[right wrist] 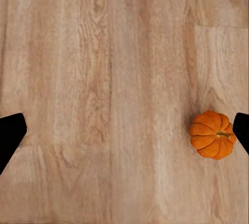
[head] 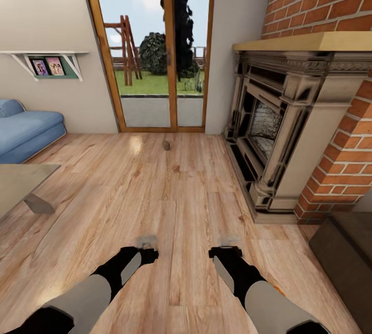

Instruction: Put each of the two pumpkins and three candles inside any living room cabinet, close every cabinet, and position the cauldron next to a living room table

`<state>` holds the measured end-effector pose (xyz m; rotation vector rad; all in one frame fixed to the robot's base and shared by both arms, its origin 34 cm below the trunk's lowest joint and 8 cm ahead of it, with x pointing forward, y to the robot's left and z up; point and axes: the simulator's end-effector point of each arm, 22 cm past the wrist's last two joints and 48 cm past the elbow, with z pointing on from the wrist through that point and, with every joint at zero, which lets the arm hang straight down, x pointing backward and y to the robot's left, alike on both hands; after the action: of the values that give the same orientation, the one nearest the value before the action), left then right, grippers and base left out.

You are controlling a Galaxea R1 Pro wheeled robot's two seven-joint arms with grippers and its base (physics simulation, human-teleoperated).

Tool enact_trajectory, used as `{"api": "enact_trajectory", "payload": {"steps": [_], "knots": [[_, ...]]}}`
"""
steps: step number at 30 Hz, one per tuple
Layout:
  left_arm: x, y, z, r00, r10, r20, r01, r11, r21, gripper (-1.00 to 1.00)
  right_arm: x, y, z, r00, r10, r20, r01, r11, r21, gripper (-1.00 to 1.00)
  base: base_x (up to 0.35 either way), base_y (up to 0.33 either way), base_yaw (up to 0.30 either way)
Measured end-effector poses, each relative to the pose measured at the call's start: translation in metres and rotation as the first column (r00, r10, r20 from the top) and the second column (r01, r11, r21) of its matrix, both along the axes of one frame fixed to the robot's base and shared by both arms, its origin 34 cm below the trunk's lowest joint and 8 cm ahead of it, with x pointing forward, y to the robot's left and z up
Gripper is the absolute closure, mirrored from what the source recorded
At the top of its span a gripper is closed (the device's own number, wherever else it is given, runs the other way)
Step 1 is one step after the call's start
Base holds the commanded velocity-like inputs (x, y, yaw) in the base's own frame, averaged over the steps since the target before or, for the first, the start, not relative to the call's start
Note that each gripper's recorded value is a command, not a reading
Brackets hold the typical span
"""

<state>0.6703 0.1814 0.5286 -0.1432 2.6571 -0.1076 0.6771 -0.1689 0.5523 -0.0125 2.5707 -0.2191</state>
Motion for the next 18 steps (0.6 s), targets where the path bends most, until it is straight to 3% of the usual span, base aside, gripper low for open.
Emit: {"api": "enact_trajectory", "payload": {"steps": [1,3,7,10,13,18], "knots": [[0.003,-0.009,-0.004,0.996,-0.008,0.094,0.007,1.000,0.009,-1.00,-0.011,0.015,-0.012,0.998,0.049,-0.046,-0.047,0.997,0.054,-1.00,0.000,0.000,0.000],[0.004,0.005,-0.006,0.994,-0.003,0.106,0.002,1.000,0.014,-1.00,-0.013,0.017,-0.014,0.997,0.062,-0.051,-0.059,0.997,0.055,-1.00,0.000,0.000,0.000],[-0.010,0.026,-0.016,0.999,0.000,0.040,-0.001,1.000,0.023,-1.00,-0.015,0.018,-0.015,0.996,0.071,-0.052,-0.068,0.996,0.053,-1.00,0.254,0.009,0.000],[-0.010,0.038,-0.017,0.999,0.008,0.033,-0.009,0.999,0.033,-1.00,-0.011,0.020,-0.013,0.997,0.073,-0.032,-0.071,0.996,0.058,-1.00,0.339,0.033,0.000],[-0.011,0.041,-0.017,0.999,0.011,0.032,-0.012,0.999,0.035,-1.00,-0.004,0.022,-0.009,0.997,0.075,0.014,-0.076,0.995,0.064,-1.00,0.342,-0.003,0.000],[-0.011,0.037,-0.017,0.999,0.007,0.033,-0.008,0.999,0.032,-1.00,-0.015,0.023,-0.021,0.996,0.092,0.000,-0.092,0.994,0.062,-1.00,0.335,-0.082,0.000]]}}
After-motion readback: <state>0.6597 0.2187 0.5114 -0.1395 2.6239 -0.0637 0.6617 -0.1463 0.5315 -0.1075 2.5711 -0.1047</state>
